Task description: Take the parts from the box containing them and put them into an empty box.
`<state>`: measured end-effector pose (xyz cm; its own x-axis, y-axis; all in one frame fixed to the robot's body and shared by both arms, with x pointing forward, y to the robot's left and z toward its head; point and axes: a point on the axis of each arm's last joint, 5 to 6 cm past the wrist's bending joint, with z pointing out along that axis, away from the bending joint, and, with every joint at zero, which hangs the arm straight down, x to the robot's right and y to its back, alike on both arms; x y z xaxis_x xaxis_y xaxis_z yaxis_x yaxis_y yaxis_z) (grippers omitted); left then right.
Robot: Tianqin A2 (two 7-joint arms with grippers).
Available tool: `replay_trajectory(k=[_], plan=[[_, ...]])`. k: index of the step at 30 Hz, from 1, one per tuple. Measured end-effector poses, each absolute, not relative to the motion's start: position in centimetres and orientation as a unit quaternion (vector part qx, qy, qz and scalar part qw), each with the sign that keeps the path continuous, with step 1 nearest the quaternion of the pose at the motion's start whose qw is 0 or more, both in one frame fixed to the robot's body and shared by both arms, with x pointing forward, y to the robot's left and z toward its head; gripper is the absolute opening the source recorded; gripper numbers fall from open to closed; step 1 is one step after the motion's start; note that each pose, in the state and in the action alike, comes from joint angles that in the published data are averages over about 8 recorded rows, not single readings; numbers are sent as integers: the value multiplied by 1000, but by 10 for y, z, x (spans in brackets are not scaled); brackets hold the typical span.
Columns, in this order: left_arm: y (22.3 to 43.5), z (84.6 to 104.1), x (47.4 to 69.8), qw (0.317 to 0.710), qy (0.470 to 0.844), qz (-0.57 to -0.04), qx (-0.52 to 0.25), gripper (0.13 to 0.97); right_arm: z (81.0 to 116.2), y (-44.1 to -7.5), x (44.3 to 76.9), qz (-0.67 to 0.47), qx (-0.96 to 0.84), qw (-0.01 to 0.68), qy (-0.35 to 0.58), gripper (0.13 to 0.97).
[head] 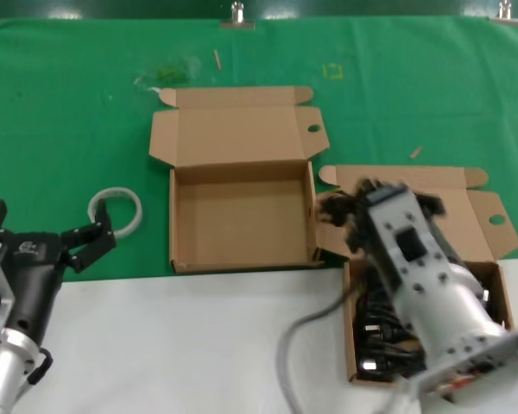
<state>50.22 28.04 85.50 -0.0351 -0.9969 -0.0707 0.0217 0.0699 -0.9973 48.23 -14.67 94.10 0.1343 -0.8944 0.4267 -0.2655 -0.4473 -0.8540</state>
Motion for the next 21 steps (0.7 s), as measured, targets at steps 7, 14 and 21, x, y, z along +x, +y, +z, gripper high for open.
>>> replay_trajectory(k=[7, 14, 21], plan=[[280, 855, 502, 513, 521, -496, -468, 965, 974, -116, 491, -523, -690, 340, 367, 147], [280, 855, 502, 513, 521, -496, -468, 965, 997, -104, 493, -541, -684, 356, 336, 138], [280, 855, 502, 513, 521, -496, -468, 965, 998, -96, 494, -536, -683, 371, 329, 138]])
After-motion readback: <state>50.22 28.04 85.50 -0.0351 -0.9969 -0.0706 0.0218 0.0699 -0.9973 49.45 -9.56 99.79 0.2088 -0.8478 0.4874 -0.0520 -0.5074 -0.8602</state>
